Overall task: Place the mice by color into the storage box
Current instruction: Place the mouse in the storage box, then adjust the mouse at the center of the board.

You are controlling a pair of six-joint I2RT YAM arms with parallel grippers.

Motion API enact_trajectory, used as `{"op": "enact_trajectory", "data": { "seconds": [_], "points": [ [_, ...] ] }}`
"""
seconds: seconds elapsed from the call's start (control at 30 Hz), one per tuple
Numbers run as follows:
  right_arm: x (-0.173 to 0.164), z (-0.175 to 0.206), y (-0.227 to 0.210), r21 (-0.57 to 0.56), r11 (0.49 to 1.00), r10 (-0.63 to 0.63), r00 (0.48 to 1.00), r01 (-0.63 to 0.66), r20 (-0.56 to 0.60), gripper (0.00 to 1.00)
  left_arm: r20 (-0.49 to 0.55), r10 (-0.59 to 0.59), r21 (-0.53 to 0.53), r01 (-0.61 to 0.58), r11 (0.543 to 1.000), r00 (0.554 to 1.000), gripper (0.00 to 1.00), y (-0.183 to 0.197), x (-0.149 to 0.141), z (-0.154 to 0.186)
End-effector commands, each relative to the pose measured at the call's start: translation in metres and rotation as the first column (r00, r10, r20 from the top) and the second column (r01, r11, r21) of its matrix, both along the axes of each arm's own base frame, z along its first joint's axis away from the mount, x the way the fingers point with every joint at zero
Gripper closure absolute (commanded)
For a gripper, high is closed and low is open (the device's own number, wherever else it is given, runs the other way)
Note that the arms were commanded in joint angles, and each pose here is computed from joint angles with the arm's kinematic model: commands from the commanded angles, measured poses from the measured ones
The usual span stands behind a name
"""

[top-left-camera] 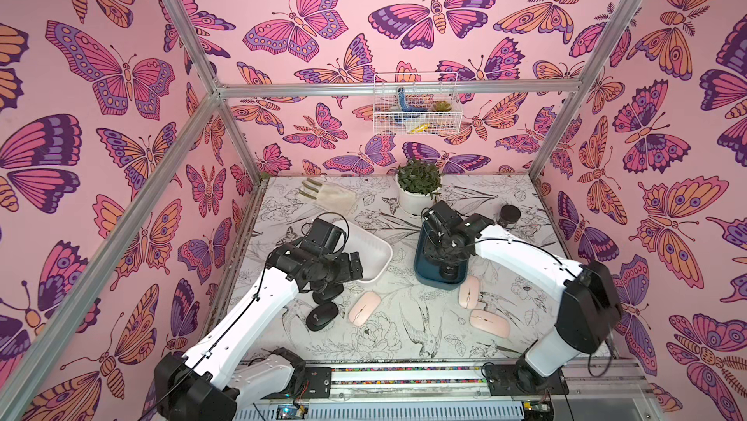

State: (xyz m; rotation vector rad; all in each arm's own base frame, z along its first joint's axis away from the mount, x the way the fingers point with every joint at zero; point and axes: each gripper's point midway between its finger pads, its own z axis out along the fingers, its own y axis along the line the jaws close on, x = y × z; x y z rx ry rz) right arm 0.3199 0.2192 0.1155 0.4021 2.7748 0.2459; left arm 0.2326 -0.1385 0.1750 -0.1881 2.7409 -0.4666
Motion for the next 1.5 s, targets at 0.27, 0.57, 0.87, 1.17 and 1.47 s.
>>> {"op": "enact_trajectory", "data": {
  "seconds": [0.27, 0.57, 0.87, 1.17, 1.47],
  "points": [
    [0.009, -0.050, 0.002, -0.013, 1.000, 0.005, 0.993, -0.006, -0.116, 0.39, -0.109, 0.047, 0.068, -0.040, 0.997, 0.993, 0.00, 0.022, -0.019, -0.005],
    [0.007, -0.042, 0.009, 0.034, 0.998, 0.053, 0.994, -0.049, -0.098, 0.21, -0.381, 0.149, 0.266, -0.046, 0.963, 0.913, 0.00, 0.053, -0.045, -0.049],
    [0.008, -0.009, 0.011, 0.085, 0.994, 0.069, 0.998, -0.068, -0.009, 0.20, -0.442, 0.161, 0.428, 0.050, 0.902, 0.883, 0.00, 0.076, -0.033, -0.076],
    [0.010, 0.020, 0.008, 0.095, 0.992, 0.083, 0.995, -0.089, 0.059, 0.20, -0.491, 0.111, 0.437, 0.133, 0.890, 0.864, 0.00, 0.074, -0.022, -0.100],
    [0.011, 0.029, 0.008, 0.095, 0.990, 0.093, 0.993, -0.100, 0.076, 0.21, -0.505, 0.108, 0.455, 0.158, 0.876, 0.856, 0.00, 0.080, -0.015, -0.123]
  ]
}}
